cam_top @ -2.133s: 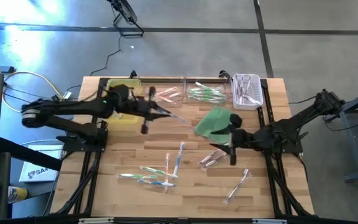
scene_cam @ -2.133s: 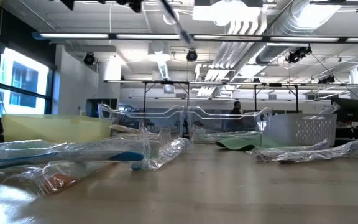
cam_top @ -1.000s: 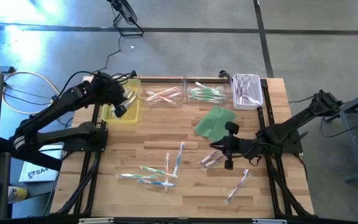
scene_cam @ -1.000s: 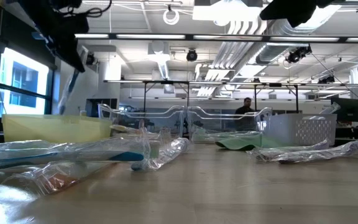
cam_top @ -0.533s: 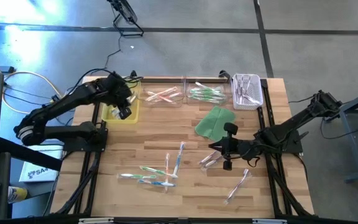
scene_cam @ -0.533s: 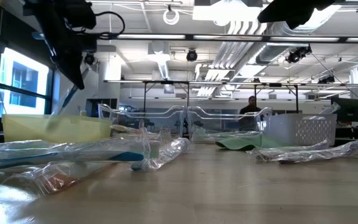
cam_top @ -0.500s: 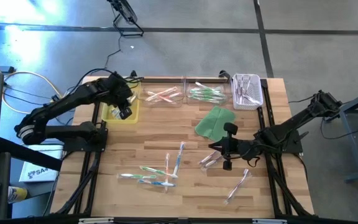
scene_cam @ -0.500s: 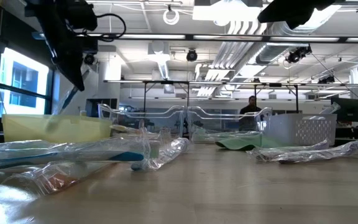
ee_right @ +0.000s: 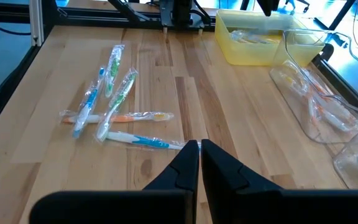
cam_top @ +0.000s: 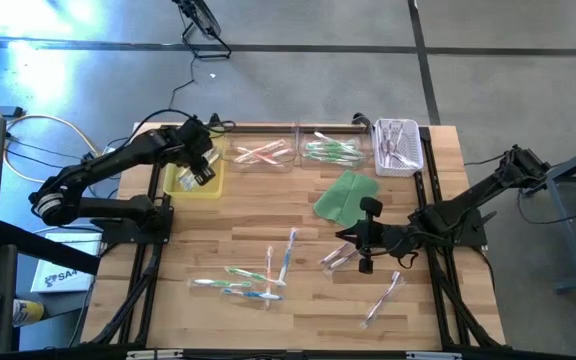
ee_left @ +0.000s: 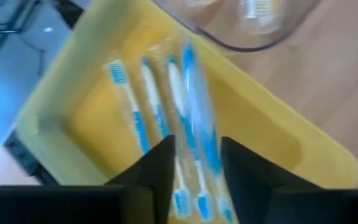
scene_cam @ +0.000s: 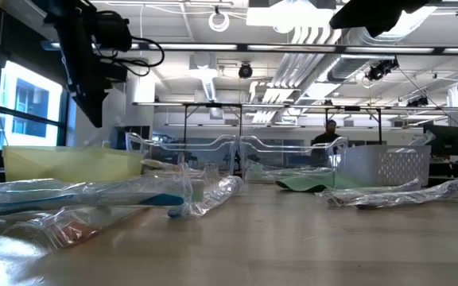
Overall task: Pick & Place Toothbrushes
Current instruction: Put the blue toothbrush into the yellow bin, then put the purple toothbrush into the white bin
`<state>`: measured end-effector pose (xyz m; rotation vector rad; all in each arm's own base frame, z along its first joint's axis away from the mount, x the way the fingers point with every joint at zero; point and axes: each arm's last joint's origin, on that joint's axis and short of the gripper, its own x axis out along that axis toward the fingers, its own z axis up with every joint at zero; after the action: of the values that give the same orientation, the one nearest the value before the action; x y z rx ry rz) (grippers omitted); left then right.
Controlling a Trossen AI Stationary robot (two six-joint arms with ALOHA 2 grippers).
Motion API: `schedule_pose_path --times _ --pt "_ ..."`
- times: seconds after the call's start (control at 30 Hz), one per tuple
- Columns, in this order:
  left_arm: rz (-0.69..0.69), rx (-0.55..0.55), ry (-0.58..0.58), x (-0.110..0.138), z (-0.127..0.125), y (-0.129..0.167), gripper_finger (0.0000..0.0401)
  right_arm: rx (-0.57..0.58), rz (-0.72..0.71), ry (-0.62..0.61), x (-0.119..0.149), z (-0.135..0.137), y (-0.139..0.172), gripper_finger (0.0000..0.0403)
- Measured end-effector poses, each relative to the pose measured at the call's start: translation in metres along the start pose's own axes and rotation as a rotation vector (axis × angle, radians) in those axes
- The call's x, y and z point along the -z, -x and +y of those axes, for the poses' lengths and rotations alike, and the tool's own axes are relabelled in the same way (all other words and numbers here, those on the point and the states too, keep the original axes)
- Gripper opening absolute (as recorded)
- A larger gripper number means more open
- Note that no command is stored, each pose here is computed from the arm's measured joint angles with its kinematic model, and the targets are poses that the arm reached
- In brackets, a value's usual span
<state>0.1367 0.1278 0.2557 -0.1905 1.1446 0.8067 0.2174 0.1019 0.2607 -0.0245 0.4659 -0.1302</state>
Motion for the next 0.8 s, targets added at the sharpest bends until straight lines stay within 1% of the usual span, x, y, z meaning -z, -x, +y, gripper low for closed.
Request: schedule_pose_path --times 0.13,0.2,0.27,0.37,0.8 --pt "0.002 -0.076 -0.012 -0.0003 0.0022 0.0001 0.0185 -0.004 0.001 -0.001 0.0 0.0001 0.0 0.0011" --pt "0.005 -0.111 -0.018 -0.0004 0.0033 0.0002 0.0203 -0.004 0.001 -0.001 0.0 0.0001 0.0 0.0011" --pt "0.006 -0.116 -0.038 -0.0004 0.0034 0.0002 0.0213 -0.004 0.001 -0.001 0.0001 0.0001 0.0 0.0011" --pt "0.006 -0.116 -0.059 -0.0005 0.0033 0.0002 0.0219 -0.001 0.0 0.0 0.0 0.0001 0.0 0.0011" --pt "0.005 -0.114 -0.061 -0.0006 0.0033 0.0002 0.022 0.001 0.0 0.002 0.0 0.0 0.0 0.0011"
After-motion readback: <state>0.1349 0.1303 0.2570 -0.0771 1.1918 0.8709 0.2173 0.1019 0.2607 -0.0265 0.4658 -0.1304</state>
